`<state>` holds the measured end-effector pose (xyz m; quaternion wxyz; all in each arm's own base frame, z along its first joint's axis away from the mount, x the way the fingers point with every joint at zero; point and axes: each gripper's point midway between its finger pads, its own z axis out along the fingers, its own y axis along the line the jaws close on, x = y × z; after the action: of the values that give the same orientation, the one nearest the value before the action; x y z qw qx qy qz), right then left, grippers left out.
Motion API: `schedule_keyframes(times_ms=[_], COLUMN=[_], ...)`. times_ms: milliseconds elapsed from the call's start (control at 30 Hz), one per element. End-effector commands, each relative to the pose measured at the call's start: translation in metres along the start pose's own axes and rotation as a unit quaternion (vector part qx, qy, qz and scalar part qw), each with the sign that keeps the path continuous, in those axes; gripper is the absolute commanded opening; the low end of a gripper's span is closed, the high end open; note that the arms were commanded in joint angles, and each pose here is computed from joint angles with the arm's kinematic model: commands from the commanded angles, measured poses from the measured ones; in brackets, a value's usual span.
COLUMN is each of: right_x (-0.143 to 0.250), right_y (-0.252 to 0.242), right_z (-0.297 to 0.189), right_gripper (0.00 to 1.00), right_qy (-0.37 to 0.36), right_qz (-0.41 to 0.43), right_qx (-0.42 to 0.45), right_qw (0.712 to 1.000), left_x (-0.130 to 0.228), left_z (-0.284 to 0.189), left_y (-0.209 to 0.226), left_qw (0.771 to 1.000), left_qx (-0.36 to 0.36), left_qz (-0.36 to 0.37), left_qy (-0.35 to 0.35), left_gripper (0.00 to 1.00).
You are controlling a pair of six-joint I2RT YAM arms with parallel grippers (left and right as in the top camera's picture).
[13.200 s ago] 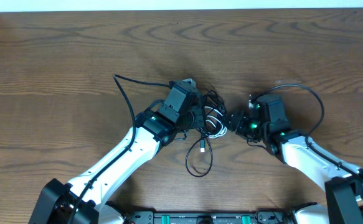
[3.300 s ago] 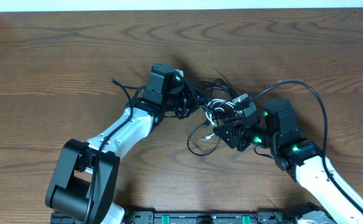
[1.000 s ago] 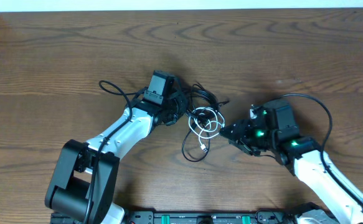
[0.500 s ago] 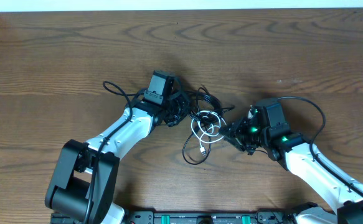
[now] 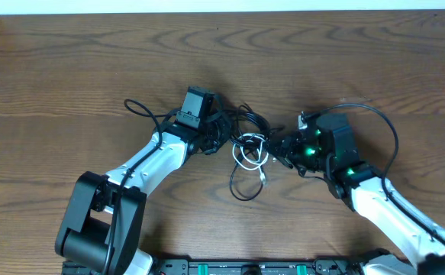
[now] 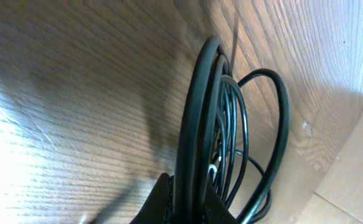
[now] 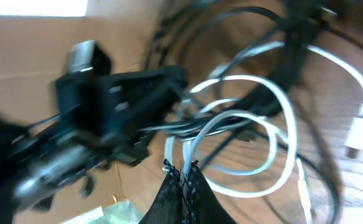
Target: Untangle cables
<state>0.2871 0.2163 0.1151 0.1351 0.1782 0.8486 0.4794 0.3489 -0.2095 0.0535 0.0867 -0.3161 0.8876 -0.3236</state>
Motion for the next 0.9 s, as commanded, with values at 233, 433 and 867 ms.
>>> schedule_keyframes(times_ms=[233,433,867], right_x=[0.015,0.025,0.0], right_y=[0.091,0.103,0.021], right_z=[-0.072,-0.09,-0.08], right_gripper=[0.01,0.01,0.34], right_qy=[-0.084,-0.098,-0.115], right_qz=[-0.33,-0.399,-0.31], right_qx=[-0.111,-0.125,0.064], right_qw=[0.934,0.903,0.941], left_x=[-0.023,-0.022,-0.023], left_z=[-0.006,-0.006,-0.006], left_y=[0.006,0.008,0.006], left_qw=[0.998,0.998,0.998], left_qx=[-0.021,-0.024,-0.021], left_qz=[-0.001,-0.002,-0.004], left_qy=[-0.065,-0.064,-0.066], left_gripper=[0.08,0.08,0.08])
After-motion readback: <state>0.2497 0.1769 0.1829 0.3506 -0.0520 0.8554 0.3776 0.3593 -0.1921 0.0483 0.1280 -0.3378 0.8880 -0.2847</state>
